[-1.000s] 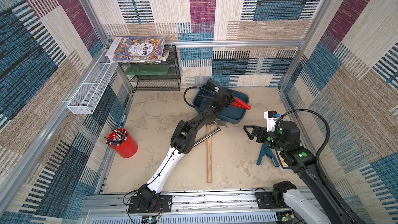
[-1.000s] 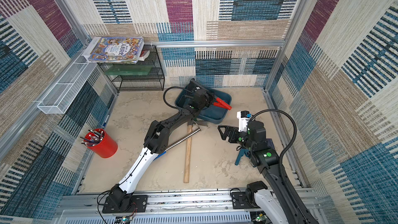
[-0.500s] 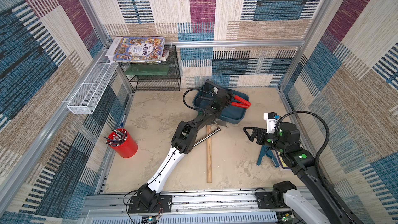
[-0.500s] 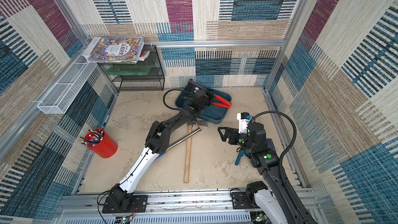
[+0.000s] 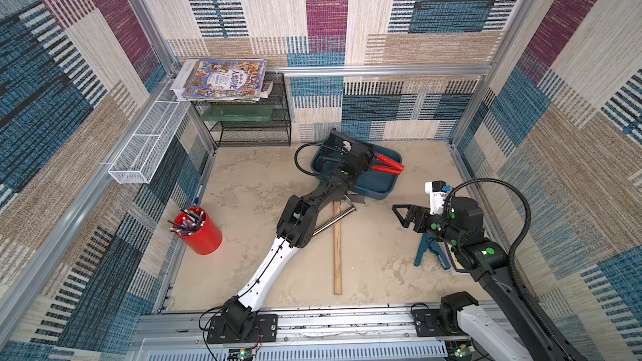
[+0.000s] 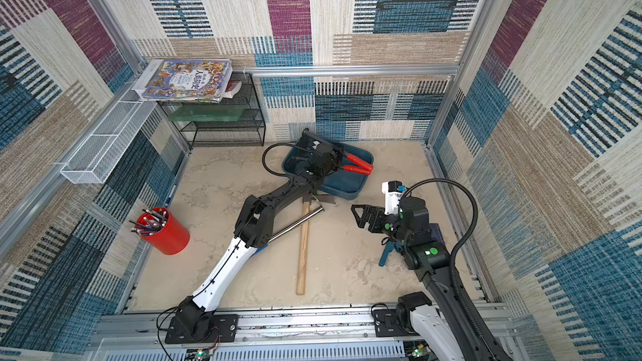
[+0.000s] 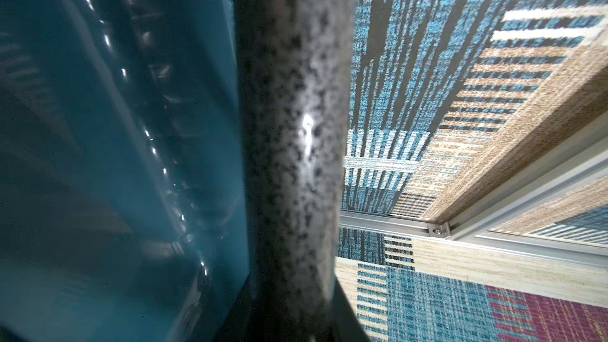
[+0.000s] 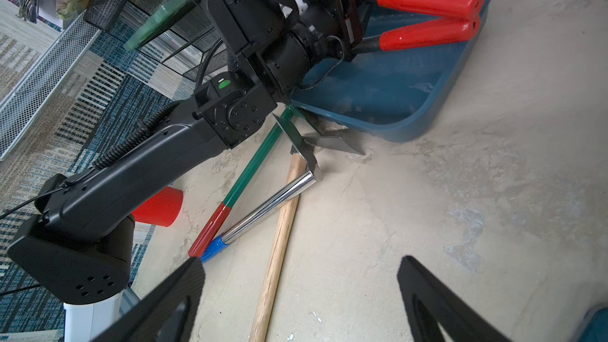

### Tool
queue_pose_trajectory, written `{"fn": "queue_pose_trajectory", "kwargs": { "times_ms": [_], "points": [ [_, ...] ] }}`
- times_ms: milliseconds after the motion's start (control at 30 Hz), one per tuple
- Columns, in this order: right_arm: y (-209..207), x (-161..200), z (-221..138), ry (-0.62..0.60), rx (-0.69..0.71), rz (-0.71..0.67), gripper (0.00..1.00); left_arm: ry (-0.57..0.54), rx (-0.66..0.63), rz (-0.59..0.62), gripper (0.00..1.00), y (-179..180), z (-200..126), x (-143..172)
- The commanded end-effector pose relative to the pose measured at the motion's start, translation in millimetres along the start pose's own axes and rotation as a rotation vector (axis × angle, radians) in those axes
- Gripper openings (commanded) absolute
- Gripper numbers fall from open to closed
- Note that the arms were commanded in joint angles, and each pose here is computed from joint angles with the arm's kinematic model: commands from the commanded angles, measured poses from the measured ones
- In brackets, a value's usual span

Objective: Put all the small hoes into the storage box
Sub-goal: Place the hoe in the storage box.

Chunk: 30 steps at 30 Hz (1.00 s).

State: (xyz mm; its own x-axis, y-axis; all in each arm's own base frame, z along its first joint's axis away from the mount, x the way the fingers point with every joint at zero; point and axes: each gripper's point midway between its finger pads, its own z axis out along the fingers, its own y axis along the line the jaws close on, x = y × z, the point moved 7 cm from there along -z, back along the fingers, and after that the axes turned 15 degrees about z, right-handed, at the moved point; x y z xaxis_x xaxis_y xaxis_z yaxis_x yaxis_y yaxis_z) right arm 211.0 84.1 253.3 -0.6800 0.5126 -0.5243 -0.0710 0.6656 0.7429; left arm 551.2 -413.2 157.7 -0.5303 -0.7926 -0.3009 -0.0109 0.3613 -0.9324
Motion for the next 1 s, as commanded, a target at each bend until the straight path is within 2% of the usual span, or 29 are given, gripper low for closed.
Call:
{"fn": "queue_pose_trajectory", "kwargs": {
  "times_ms": [0, 67, 267, 433, 567, 700, 867, 967],
  "points": [
    [5.8, -5.3, -1.0, -0.024, -0.025, -0.013, 0.96, -0.03, -0.026, -0.026, 0.19, 2.3, -0.1, -4.5],
    [5.7, -5.8, -1.3, -0.027, -0.024, -0.013, 0.96, -0.028, -0.031, -0.025, 0.25, 3.5, 0.1, -5.1],
    [5.7, -5.3, -1.1, -0.023, -0.025, -0.013, 0.96, -0.032, -0.03, -0.046, 0.29, 5.1, 0.9, -7.6],
    [4.5, -4.2, -1.3, -0.023, -0.023, -0.013, 0.96, -0.038, -0.017, -0.045, 0.41, 3.0, 1.6, -9.3],
    [3.9, -3.4, -1.7, -0.021, -0.022, -0.01, 0.96, -0.043, -0.009, -0.047, 0.43, 3.3, 2.3, -11.3],
    [3.6, -3.3, -1.7, -0.022, -0.02, -0.008, 0.96, -0.042, 0.016, -0.052, 0.51, 1.1, 3.2, -11.1],
    [4.8, -4.1, -2.1, -0.024, -0.024, -0.009, 0.96, -0.026, 0.047, -0.053, 0.57, -7.4, 2.1, -11.1],
    [5.0, -4.3, -2.1, -0.025, -0.025, -0.007, 0.96, -0.011, 0.063, -0.049, 0.57, -13.0, 0.5, -11.1]
  ]
}}
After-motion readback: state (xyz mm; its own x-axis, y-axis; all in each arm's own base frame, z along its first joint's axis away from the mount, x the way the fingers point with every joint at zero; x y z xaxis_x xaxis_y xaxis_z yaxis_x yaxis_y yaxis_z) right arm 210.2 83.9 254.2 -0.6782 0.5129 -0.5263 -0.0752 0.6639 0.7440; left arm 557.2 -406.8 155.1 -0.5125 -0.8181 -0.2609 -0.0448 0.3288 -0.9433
